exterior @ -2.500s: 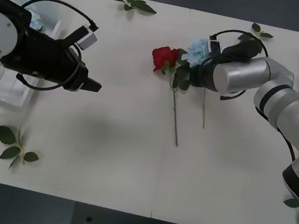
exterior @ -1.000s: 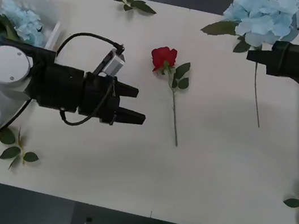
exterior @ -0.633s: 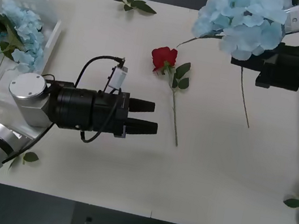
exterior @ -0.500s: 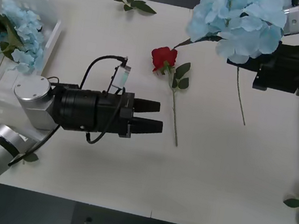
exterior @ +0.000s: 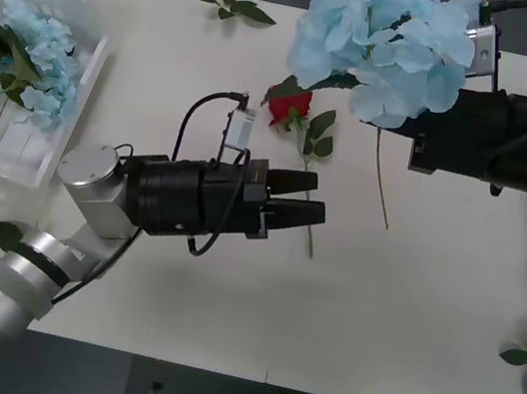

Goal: Put the red flowers into the right box and the blue flowers into the left box

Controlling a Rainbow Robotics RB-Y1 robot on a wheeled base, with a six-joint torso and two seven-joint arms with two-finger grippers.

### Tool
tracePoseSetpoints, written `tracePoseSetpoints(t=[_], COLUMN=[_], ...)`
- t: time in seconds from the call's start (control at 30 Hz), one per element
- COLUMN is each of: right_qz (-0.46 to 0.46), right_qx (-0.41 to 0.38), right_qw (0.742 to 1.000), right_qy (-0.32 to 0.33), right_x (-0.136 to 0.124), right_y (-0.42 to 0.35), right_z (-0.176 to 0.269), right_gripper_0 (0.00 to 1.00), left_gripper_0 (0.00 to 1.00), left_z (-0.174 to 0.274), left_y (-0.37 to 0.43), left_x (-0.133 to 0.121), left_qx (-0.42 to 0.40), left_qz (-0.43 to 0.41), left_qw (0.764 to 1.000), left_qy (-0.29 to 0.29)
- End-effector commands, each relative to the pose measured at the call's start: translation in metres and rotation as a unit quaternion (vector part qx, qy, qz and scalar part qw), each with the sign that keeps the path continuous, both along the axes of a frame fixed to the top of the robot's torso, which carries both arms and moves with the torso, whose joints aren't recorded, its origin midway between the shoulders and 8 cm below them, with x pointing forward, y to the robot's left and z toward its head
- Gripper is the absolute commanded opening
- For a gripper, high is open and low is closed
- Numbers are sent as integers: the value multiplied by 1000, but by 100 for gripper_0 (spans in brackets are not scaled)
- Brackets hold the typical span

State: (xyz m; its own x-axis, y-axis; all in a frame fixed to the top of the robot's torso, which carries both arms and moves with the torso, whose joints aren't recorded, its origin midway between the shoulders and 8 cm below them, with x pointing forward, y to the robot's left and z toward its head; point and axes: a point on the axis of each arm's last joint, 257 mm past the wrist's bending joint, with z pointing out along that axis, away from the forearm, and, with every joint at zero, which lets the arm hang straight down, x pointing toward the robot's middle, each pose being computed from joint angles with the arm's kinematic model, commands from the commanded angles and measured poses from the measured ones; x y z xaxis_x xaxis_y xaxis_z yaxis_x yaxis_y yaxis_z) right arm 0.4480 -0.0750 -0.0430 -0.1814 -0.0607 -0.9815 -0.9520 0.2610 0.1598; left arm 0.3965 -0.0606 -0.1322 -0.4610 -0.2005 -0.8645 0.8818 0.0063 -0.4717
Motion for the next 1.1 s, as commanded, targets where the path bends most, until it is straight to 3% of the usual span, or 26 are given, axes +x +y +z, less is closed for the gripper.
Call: tracePoseSetpoints(t=[0.03,0.47,0.67,0.9,0.93,0.97,1.03,1.1], right_qz=[33,60,68,72,73,75,75,73], right_qx=[15,34,37,41,42,41,41,41], right_qw=[999,997,996,995,995,994,994,994], right_qy=[-16,40,49,61,61,63,66,67], right_x=[-13,-20,-23,-21,-21,-22,-21,-20], right_y=[24,58,70,78,79,81,82,83], right_z=[25,50,50,50,51,49,49,47], right_gripper_0=[0,0,0,0,0,0,0,0], left_gripper_0=[100,100,81,79,74,56,5,0], left_z=[16,25,32,44,46,46,47,46], left_y=[-8,-21,-29,-36,-37,-37,-38,-40], left_x=[2,5,6,11,13,14,15,15], left_qx=[-14,-19,-14,-12,-12,-11,-11,-10], left_qz=[6,8,6,6,8,9,11,12], left_qw=[1000,999,999,998,998,998,998,998], left_qy=[-25,-34,-47,-62,-63,-65,-65,-64])
